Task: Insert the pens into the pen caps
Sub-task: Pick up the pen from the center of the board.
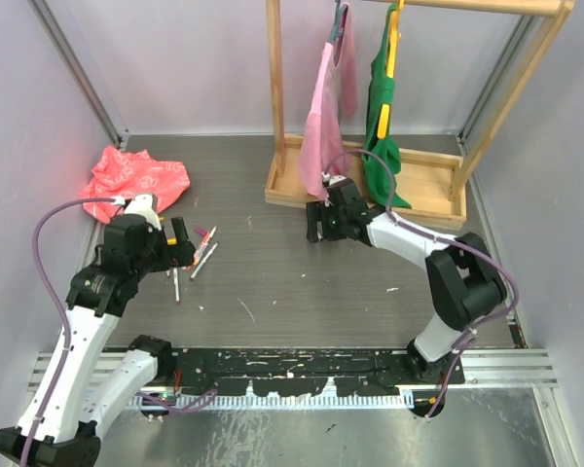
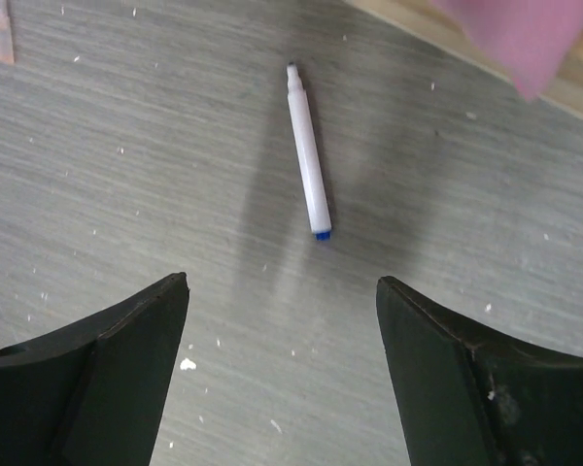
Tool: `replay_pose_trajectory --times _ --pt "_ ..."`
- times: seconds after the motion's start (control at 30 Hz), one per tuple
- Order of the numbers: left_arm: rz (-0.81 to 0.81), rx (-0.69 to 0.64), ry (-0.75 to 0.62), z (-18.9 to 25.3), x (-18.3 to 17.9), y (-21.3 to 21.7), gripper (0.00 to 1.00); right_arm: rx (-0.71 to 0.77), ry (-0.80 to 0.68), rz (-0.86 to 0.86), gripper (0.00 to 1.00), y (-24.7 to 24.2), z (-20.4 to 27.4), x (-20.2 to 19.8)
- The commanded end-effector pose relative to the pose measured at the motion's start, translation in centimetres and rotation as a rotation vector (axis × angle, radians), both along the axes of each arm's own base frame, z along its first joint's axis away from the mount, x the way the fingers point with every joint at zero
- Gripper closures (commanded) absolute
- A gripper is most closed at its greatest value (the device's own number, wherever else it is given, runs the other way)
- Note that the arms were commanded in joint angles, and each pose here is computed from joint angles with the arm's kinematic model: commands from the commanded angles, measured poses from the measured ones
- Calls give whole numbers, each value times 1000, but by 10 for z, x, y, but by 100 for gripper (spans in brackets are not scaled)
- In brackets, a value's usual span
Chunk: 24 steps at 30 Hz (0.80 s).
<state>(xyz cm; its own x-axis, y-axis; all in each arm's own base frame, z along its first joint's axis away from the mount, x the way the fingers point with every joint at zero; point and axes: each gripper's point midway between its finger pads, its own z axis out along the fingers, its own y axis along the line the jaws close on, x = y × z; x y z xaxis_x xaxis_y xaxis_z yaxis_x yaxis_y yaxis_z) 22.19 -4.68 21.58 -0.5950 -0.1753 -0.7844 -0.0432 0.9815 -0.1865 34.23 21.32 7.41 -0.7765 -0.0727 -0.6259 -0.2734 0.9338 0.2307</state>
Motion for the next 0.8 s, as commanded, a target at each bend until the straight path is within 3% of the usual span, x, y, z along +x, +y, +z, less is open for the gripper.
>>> replay_pose_trajectory --times 0.0,0.5,0.77 --pt "-32 -14 -52 11 8 -5 2 -11 -117 9 18 14 23 39" --pt "-32 -23 -27 6 13 -5 2 -143 -60 53 47 26 -18 74" --pt "-11 -10 -21 4 13 0 2 -201 -26 74 56 29 -39 76"
